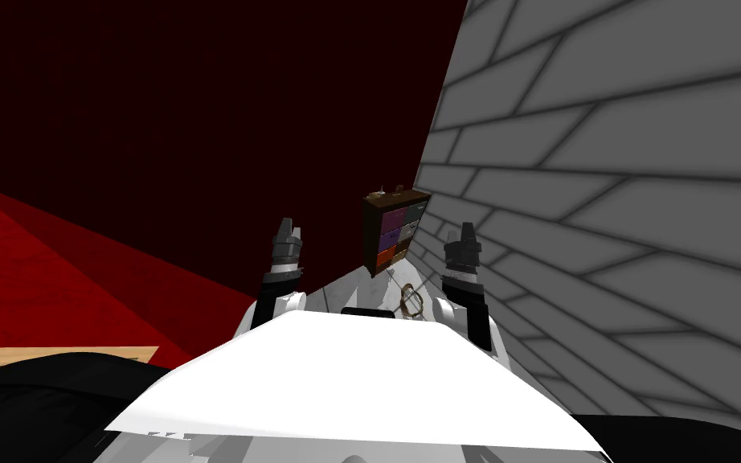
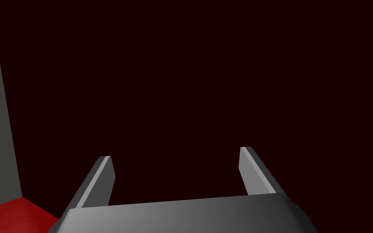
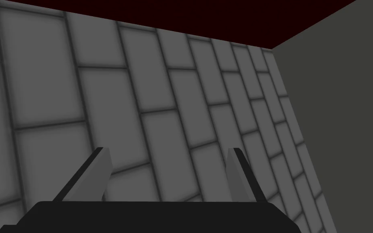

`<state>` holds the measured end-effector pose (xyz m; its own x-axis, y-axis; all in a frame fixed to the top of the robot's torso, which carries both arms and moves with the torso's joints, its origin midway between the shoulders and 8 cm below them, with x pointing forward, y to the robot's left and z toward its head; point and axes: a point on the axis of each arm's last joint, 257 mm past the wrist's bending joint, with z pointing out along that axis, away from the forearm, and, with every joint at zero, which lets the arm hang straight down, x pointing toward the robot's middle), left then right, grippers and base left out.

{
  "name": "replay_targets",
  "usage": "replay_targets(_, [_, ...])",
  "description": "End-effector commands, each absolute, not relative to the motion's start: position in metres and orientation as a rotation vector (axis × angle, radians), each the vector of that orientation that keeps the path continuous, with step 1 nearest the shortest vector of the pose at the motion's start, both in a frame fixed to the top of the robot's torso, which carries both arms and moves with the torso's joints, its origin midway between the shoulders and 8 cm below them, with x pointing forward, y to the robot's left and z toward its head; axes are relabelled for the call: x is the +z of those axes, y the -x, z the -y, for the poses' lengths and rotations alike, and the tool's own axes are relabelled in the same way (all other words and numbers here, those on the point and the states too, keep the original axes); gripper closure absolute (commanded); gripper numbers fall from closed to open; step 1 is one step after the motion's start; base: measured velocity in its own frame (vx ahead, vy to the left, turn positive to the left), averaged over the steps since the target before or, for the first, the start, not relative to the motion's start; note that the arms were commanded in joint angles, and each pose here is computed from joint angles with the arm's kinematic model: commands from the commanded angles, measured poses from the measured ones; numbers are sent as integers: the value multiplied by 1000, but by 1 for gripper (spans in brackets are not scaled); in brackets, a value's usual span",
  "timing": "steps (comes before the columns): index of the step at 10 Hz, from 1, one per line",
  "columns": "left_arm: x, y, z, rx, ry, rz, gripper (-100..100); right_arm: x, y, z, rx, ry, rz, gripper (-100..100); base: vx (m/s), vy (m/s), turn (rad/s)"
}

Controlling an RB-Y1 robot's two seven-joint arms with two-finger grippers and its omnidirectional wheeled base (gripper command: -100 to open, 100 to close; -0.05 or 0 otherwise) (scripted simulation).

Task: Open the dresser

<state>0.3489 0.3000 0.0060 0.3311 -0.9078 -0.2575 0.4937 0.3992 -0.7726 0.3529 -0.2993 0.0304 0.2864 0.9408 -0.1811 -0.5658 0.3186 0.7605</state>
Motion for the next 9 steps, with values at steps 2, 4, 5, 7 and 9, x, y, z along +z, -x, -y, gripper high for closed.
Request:
replay_targets(2, [6,-349,-300,-1004,645,-760,0,30,-353,299,1104,-642,-699,0,0,0,0])
replay_targets(4, [6,-349,-300,-1004,645,-760,0,30,-353,299,1104,-642,-699,0,0,0,0])
replay_targets(5, [6,-349,-300,-1004,645,-760,0,30,-353,299,1104,-642,-699,0,0,0,0])
replay_targets(7, [6,-349,-300,-1004,645,-760,0,31,-353,299,1104,-642,-699,0,0,0,0])
replay_targets(9, [6,-349,-300,-1004,645,-760,0,31,-353,299,1104,-642,-699,0,0,0,0])
